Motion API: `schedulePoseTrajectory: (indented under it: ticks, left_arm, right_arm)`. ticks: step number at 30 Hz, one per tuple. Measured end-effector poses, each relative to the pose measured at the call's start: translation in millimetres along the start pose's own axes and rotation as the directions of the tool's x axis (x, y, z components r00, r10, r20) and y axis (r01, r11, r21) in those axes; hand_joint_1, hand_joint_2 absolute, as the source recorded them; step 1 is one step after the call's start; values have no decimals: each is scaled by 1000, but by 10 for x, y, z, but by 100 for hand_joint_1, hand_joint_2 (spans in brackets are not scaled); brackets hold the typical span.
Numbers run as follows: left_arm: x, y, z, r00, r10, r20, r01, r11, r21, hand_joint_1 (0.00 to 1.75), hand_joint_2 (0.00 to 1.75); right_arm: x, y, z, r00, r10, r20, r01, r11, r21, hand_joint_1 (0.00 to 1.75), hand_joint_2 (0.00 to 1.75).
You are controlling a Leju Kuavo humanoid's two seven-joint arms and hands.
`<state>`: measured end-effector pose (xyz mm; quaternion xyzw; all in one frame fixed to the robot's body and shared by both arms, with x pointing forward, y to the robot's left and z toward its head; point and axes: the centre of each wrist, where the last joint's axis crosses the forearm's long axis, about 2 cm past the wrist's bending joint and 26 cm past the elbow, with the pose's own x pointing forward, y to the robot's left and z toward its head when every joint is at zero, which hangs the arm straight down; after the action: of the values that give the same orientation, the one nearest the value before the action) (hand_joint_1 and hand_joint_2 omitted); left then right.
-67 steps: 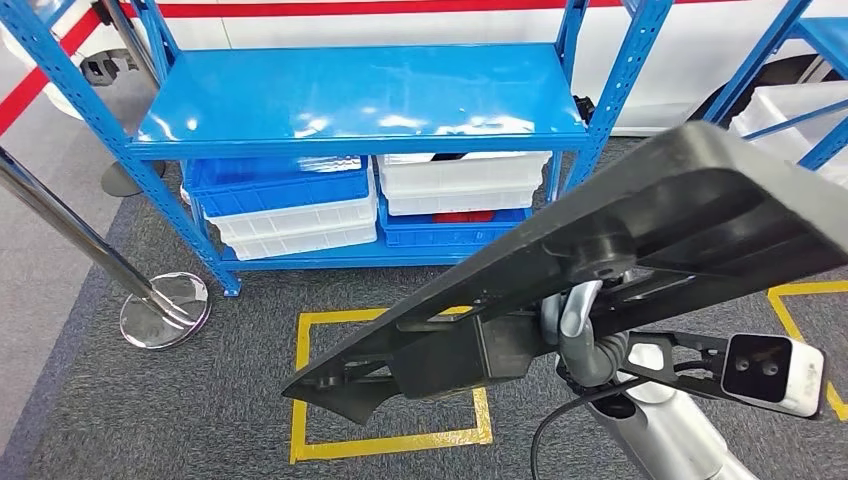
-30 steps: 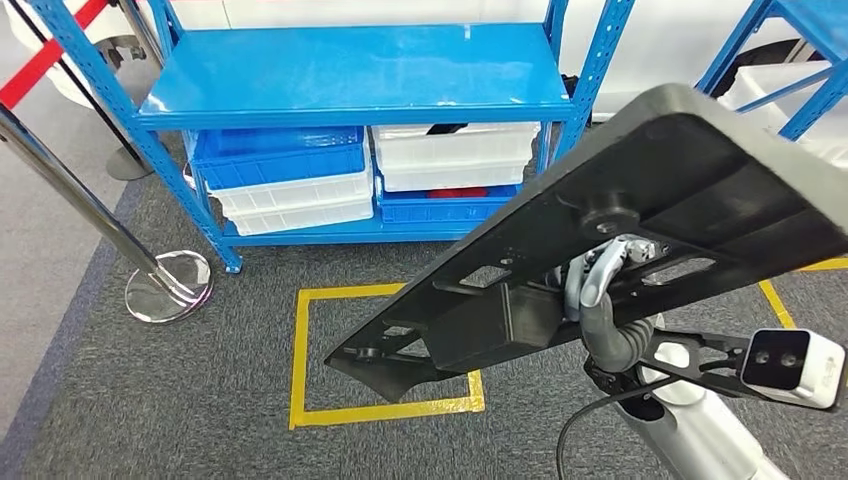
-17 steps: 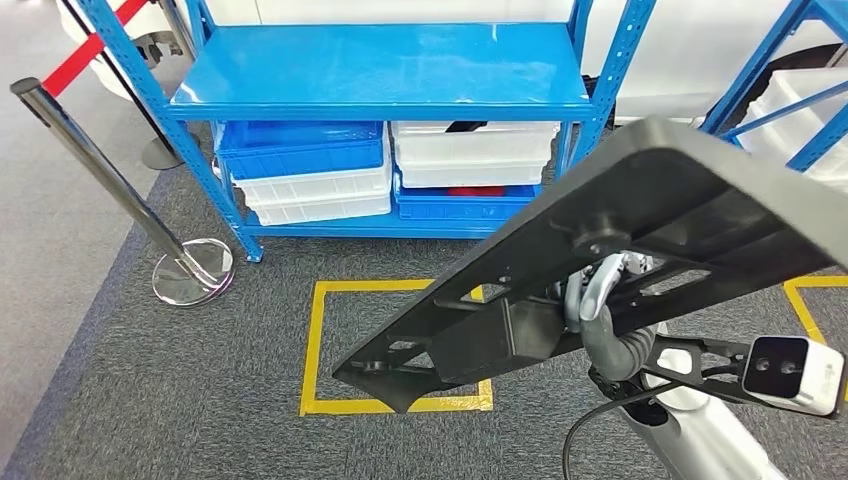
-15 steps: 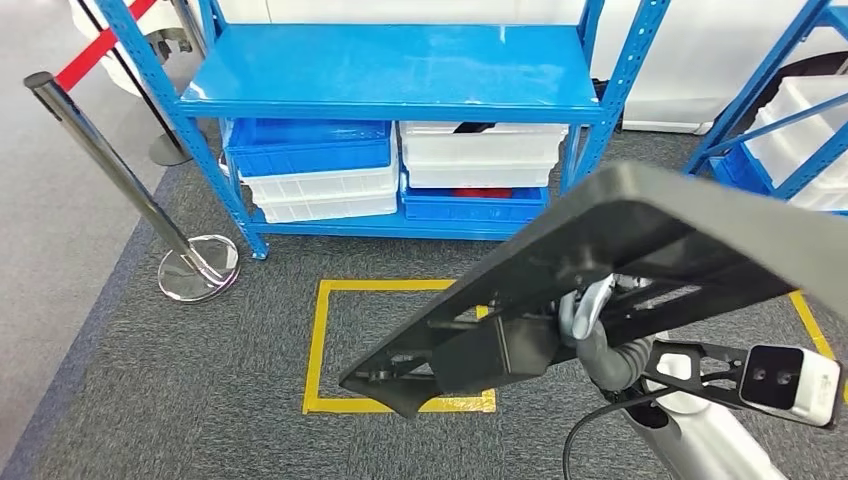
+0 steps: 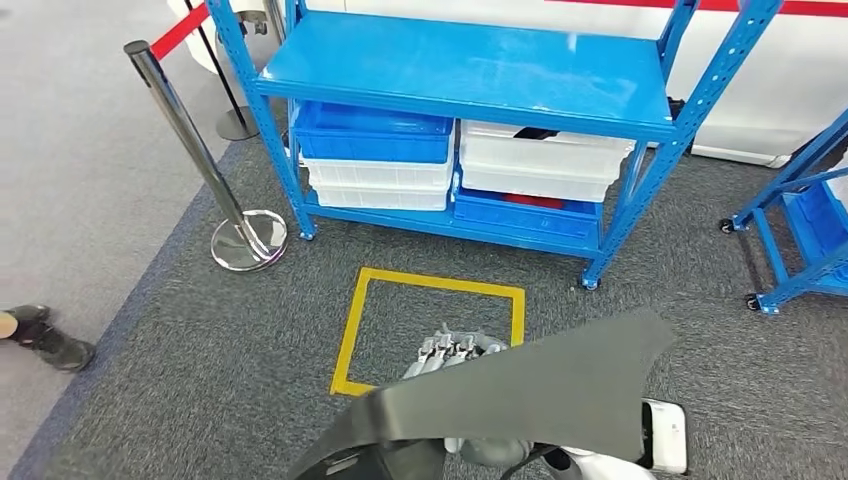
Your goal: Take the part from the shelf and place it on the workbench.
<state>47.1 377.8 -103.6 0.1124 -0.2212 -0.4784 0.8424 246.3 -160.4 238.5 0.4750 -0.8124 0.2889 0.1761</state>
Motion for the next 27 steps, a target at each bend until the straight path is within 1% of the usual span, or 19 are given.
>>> schedulePoseTrajectory:
  ticks: [5, 11, 16, 21, 27]
  left_arm:
    - [-6, -37, 11, 1000, -2, -3, 2, 1000, -17, 0, 175]
    - [21, -29, -1, 1000, -10, 25, 10, 1000, -24, 0, 175]
    - [24, 0, -11, 999, -13, 41, 15, 999, -35, 0, 175]
    - [-28, 45, -3, 998, -29, 55, 33, 997, -64, 0, 175]
    - [-2, 68, -18, 997, -45, 67, 51, 996, -77, 0, 175]
  right_arm:
    - [-125, 91, -141, 998, -49, 35, 49, 999, -3, 175, 175]
    - [-166, 154, -160, 997, -70, 36, 70, 998, 4, 175, 175]
    - [-174, 172, -197, 997, -67, 44, 67, 998, 6, 175, 175]
    - [-133, 179, -206, 998, -47, 50, 47, 999, 9, 175, 175]
    - [-119, 182, -155, 998, -42, 42, 43, 999, -5, 175, 175]
